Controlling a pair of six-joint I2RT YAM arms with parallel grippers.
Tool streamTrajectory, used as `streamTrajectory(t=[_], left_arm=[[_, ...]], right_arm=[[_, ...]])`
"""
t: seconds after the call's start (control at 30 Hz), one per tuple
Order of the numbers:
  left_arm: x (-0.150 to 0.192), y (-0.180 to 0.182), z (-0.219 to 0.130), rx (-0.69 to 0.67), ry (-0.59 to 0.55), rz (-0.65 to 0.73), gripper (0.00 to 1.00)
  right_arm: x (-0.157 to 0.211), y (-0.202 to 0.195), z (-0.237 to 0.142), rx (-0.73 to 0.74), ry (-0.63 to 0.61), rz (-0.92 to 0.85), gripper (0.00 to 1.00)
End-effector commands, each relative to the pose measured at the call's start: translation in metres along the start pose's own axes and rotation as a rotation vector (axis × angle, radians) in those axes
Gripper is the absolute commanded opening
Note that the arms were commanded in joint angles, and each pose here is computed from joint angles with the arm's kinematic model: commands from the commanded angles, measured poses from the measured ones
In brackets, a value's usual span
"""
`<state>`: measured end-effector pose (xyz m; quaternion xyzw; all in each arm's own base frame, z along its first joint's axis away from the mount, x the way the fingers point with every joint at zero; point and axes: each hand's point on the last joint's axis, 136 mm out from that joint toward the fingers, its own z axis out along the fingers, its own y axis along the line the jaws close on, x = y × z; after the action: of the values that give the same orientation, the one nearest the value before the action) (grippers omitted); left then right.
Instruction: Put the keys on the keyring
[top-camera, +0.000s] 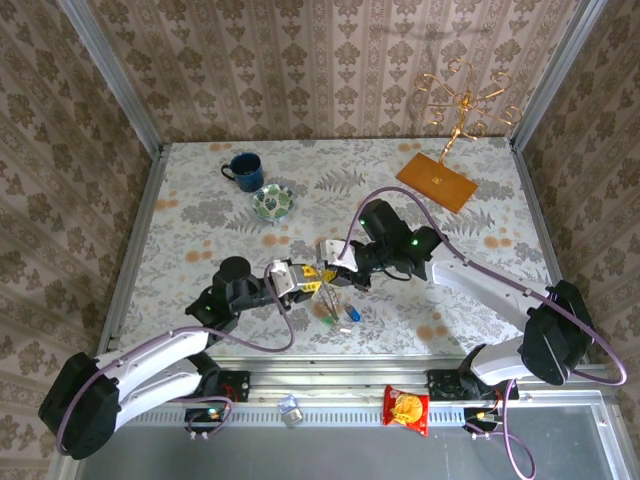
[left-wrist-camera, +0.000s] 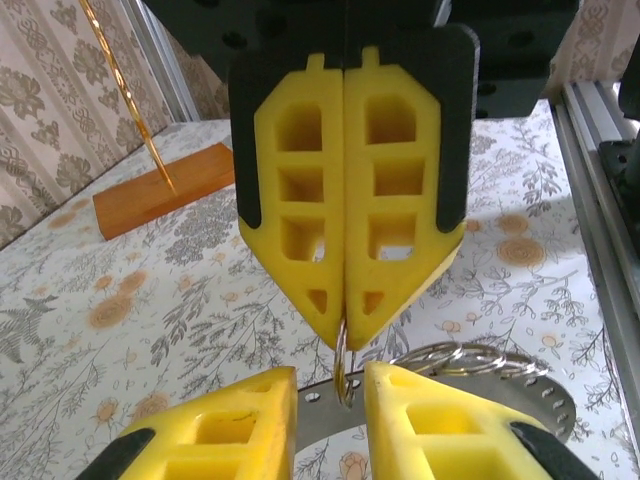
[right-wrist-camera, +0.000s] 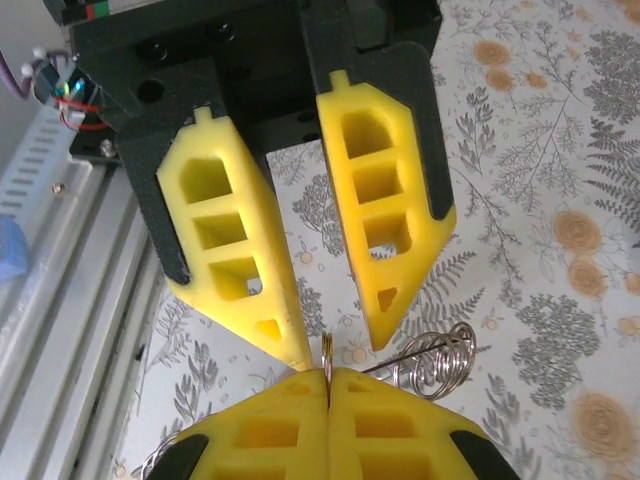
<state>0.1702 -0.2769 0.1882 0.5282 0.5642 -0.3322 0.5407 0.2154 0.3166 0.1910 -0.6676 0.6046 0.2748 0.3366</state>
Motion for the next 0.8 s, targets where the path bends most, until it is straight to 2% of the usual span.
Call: streamTrajectory(t=[0.0, 0.13, 0.3, 0.43, 0.47, 0.5, 0.57, 0.6, 0.7, 0.77], left_arm=[[0.007, -0.004, 0.000, 0.036, 0.074, 0.021, 0.24], [0.004, -0.003, 0.002, 0.045, 0.068, 0.028, 0.20], [0.002, -0.003, 0.006, 0.056, 0.060, 0.028, 0.17], [0.000, -0.004, 0.007, 0.066, 0.050, 0.028, 0.01], [-0.001, -0.004, 0.007, 0.067, 0.046, 0.029, 0.00], [-0.001, -0.004, 0.006, 0.066, 0.040, 0.027, 0.00], [-0.004, -0.004, 0.005, 0.059, 0.014, 0.021, 0.00], [-0.005, -0.004, 0.005, 0.055, -0.004, 0.020, 0.00], [-0.012, -0.004, 0.003, 0.038, -0.077, 0.003, 0.00], [-0.014, -0.005, 0.002, 0.037, -0.114, -0.012, 0.00]], right_arm=[[0.014, 0.008, -0.001, -0.024, 0.143, -0.060, 0.00], [0.009, 0.011, 0.002, -0.039, 0.196, -0.106, 0.00], [-0.002, 0.015, 0.008, -0.053, 0.188, -0.138, 0.00], [-0.009, 0.019, 0.010, -0.066, 0.171, -0.144, 0.00], [-0.011, 0.018, 0.009, -0.057, 0.158, -0.131, 0.00], [-0.014, 0.015, 0.007, -0.042, 0.123, -0.107, 0.05], [-0.020, 0.007, -0.003, -0.010, 0.013, -0.042, 0.25], [-0.025, 0.002, -0.010, 0.014, -0.066, -0.002, 0.31], [-0.026, -0.008, -0.028, 0.043, -0.250, 0.097, 0.36], [-0.024, -0.006, -0.028, 0.028, -0.295, 0.124, 0.38]])
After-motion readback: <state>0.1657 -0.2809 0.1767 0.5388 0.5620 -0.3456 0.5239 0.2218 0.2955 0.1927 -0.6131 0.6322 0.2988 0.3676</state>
